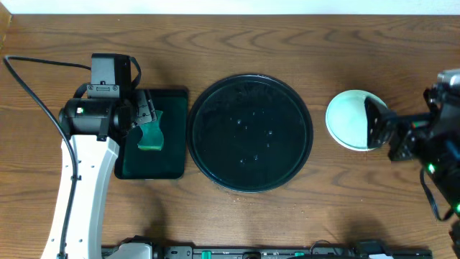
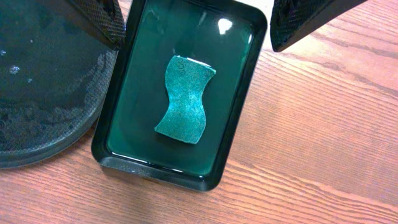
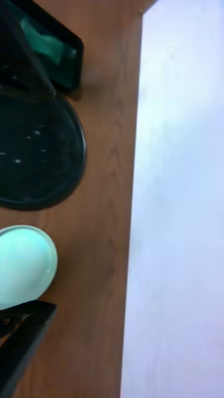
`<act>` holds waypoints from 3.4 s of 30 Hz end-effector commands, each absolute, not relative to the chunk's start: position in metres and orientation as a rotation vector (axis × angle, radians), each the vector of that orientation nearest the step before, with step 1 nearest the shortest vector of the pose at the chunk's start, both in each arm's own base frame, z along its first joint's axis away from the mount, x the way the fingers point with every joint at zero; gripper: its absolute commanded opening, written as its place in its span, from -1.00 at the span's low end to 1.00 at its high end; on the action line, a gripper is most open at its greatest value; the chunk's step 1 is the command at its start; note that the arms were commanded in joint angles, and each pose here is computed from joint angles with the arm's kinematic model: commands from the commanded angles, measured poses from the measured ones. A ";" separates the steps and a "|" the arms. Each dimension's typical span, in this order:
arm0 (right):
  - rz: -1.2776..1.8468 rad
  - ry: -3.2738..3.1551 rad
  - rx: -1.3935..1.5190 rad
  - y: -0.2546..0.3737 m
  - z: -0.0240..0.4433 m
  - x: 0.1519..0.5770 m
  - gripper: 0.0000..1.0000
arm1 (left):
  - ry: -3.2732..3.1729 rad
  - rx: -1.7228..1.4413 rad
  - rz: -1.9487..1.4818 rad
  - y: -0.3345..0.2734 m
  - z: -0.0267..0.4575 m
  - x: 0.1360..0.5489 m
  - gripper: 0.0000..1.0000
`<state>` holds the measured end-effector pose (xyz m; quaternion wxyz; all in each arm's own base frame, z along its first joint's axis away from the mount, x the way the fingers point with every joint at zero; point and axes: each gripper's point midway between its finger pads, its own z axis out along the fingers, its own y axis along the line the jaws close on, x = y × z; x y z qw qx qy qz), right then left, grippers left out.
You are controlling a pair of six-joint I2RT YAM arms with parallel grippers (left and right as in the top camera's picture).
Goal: Clean dirty plates on tray and stack at the side
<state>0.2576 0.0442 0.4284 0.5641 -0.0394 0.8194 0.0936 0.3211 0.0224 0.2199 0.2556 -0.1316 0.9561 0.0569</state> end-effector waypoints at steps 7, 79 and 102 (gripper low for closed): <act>0.190 1.820 -0.090 0.045 0.371 0.300 0.98 | 2.585 -0.373 0.164 0.025 0.224 0.320 0.50; 0.171 1.679 -0.093 0.034 0.149 0.245 0.98 | 2.585 -0.373 0.164 0.025 0.224 0.320 0.50; 0.171 1.679 -0.093 0.034 0.149 0.245 0.98 | 1.850 -0.147 -0.001 0.020 0.239 0.273 0.50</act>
